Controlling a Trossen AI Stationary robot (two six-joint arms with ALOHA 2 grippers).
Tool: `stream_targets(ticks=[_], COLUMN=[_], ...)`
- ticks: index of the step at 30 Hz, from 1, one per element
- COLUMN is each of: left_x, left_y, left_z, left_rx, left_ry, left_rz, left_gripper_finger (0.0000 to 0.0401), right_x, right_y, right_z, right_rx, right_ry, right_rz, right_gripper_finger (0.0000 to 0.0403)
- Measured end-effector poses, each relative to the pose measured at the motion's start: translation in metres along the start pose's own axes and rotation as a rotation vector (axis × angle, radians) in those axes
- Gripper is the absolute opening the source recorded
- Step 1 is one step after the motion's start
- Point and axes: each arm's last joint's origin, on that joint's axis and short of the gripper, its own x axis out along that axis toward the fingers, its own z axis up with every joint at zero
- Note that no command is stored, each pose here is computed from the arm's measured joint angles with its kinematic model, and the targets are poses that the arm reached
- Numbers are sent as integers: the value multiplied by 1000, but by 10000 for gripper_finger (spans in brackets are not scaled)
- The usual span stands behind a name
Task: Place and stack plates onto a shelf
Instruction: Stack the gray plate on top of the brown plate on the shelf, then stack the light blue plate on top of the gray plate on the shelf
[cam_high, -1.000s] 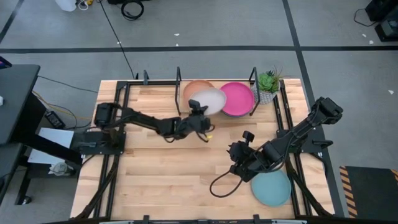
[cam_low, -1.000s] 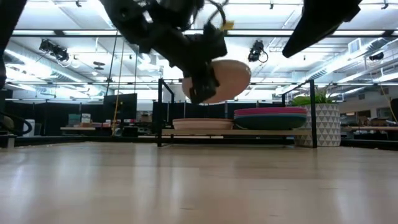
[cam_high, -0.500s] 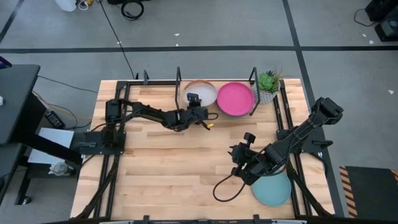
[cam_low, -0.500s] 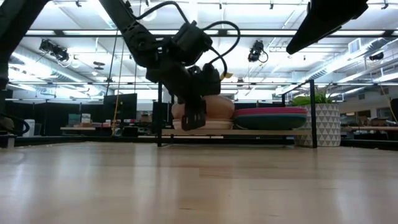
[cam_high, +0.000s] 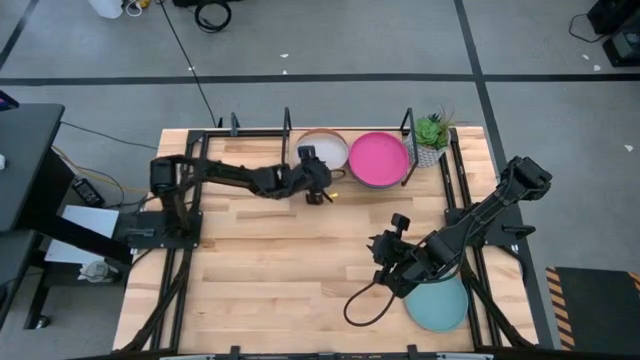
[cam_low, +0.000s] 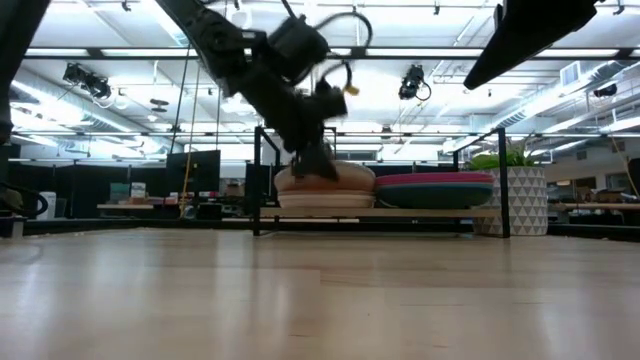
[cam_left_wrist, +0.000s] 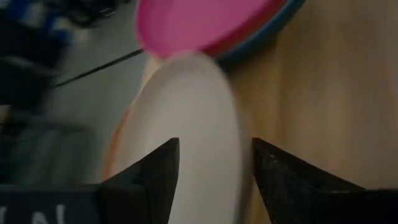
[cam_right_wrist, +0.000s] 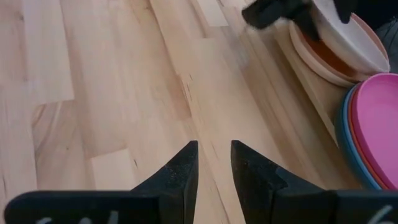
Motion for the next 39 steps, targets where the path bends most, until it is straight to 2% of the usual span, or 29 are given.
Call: stream_targets(ticks=[3,6,14,16,20,24,28,33,39], left_x=[-7,-9,3,2,-13,-39,-62,-86,-113], left_y=[14,24,21,19,9,-8,-31,-63,-93], left_z=[2,-1,-11,-11,0,15,28,30,25], left_rx=[-90,-133,-128,-126,-136,-67,-1,90,212], left_ry=[-61,-89,-41,-53,-125,-172,-214,-180,-114], left_rz=[-117,-182,-218,-258,-407,-474,-533,-633,-730], left_gripper_finger=[202,197,192,192,192,192,192,192,192], right_x=[0,0,0,0,1,2,-3,-5,13], right_y=[0,0,1,1,3,5,7,5,-2], right_z=[0,0,0,0,-2,-5,-13,-27,-65], right_rx=[6,21,27,27,34,89,56,22,32], right_ry=[2,2,4,7,105,260,407,535,729], right_rz=[2,3,10,14,115,255,343,351,351], right_gripper_finger=[101,101,101,101,101,101,101,112,149])
